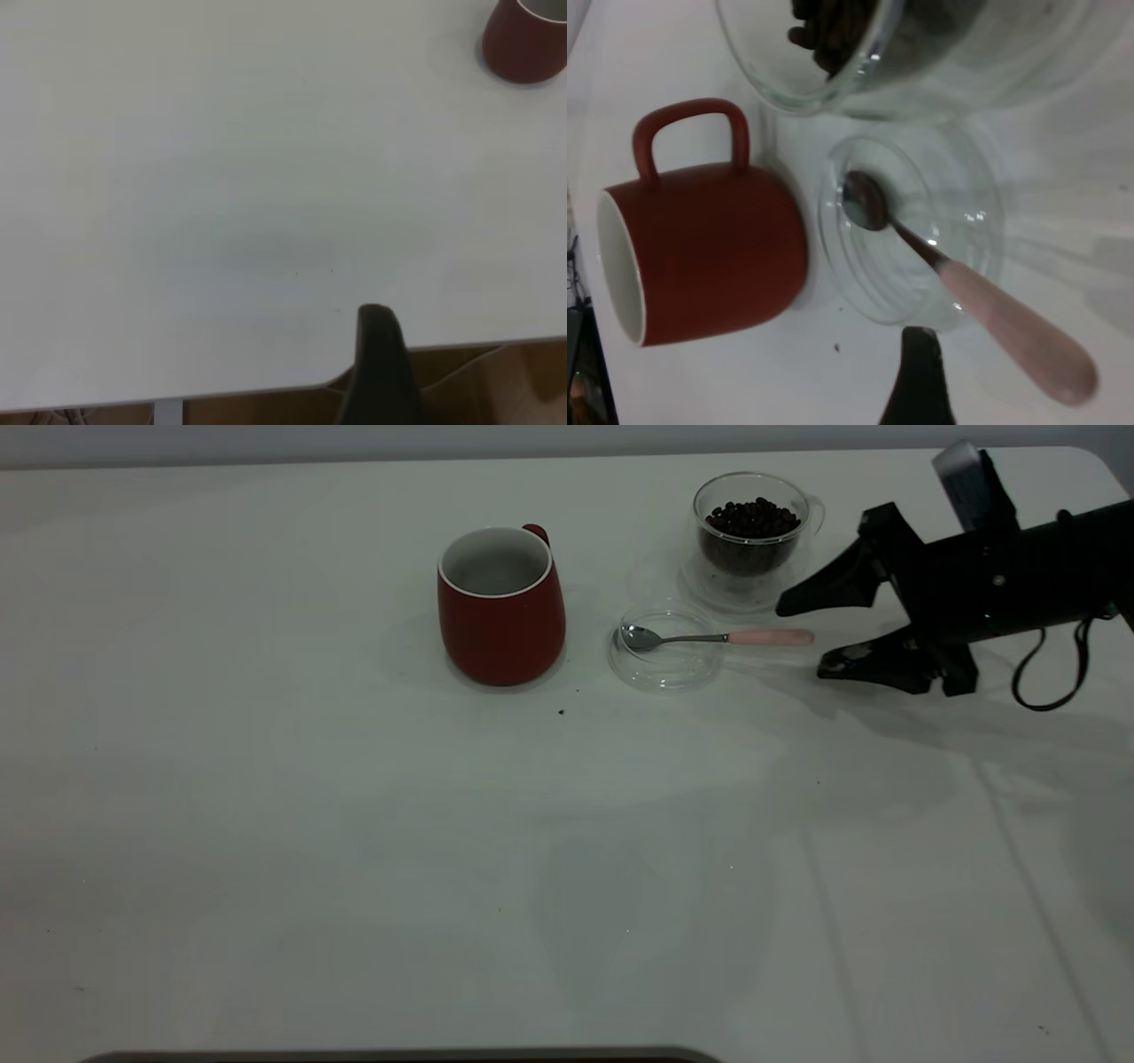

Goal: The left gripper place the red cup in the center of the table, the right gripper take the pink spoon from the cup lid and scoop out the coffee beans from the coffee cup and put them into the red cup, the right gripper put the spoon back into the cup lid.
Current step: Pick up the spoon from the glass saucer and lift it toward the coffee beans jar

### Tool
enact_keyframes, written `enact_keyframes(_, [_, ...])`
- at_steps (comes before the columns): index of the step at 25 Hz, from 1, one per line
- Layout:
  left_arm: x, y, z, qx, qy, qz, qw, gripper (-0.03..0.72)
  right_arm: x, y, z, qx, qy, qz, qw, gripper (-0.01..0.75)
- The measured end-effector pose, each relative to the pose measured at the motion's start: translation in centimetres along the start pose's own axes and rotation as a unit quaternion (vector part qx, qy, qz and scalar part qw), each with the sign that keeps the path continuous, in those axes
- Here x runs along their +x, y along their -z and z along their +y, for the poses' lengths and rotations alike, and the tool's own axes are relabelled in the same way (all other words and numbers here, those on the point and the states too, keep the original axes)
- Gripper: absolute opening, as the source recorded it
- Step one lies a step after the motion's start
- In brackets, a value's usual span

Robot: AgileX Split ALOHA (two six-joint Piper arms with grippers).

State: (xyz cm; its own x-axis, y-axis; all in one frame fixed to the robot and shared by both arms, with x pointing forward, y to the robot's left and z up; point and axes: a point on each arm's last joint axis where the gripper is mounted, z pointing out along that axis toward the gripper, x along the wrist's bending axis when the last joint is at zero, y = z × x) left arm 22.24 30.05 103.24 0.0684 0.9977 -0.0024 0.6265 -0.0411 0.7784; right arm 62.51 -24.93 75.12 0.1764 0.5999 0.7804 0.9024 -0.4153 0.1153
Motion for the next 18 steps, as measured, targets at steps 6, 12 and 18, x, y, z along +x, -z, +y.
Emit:
enact_keyframes(6, [0.0,0.0,0.0,0.0,0.0,0.0,1.0,0.588,1.1,-0.9,0.3,0.002,0.005,0.011,1.0,0.652])
enact_keyframes(12, [0.0,0.0,0.0,0.0,0.0,0.0,1.0,0.588,1.3,-1.4,-0.1,0.01,-0.008,0.013,1.0,0.59])
enact_keyframes(18, [0.0,0.0,0.0,0.0,0.0,0.0,1.0,0.588,1.4,-1.4,-0.1,0.012,-0.015,0.019,1.0,0.523])
